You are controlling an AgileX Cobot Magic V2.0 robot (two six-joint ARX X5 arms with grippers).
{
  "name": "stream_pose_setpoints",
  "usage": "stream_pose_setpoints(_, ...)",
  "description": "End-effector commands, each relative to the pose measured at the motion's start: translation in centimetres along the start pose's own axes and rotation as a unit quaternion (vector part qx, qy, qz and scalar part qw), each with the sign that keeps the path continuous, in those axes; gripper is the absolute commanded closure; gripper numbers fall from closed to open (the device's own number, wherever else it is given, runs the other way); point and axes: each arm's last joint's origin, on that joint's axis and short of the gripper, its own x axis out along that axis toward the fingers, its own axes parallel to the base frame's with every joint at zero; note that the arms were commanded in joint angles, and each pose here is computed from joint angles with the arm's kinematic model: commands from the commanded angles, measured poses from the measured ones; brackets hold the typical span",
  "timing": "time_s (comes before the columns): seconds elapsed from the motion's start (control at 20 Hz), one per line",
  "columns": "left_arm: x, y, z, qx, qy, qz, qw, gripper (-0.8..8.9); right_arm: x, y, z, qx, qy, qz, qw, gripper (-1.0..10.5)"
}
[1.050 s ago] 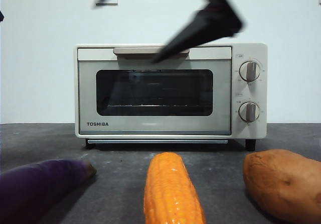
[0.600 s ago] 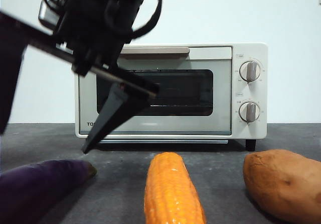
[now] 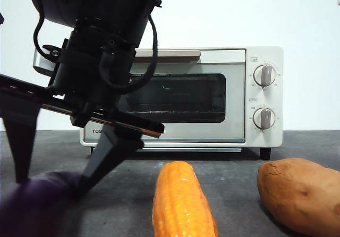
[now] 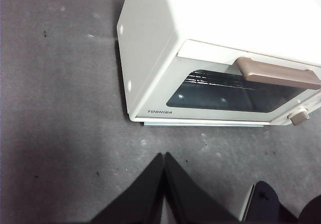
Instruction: Take the eggplant from the table,put the eggplant in the oven
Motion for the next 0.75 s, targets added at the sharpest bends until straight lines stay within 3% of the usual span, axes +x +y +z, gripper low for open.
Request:
stream_pose_setpoints(0.05, -0.1, -0.2, 0.6, 0.013, -0.010, -0.002, 1.000, 8.08, 0.5, 0.8, 0.0, -0.003, 0.003, 0.004, 1.000, 7.9)
stream_pose_setpoints(0.35, -0.1, -0.2, 0.6, 0.013, -0.011, -0.003, 1.000, 8.08, -3.4, 1.7, 0.0, -0.031, 0.003, 0.045, 0.999, 7.9)
stream_pose_setpoints(0.55, 0.1, -0.5, 1.0, 0.016, -0.008, -0.008, 1.000, 8.08, -9.7, 2.4, -0.9, -0.109, -0.008, 0.061, 0.992, 7.9)
stream_pose_setpoints(0.75, 1.0, -2.1, 2.5, 0.035, 0.003, -0.042, 0.999, 8.07, -16.2, 1.5, -3.4, -0.197, -0.014, 0.046, 0.979, 7.9)
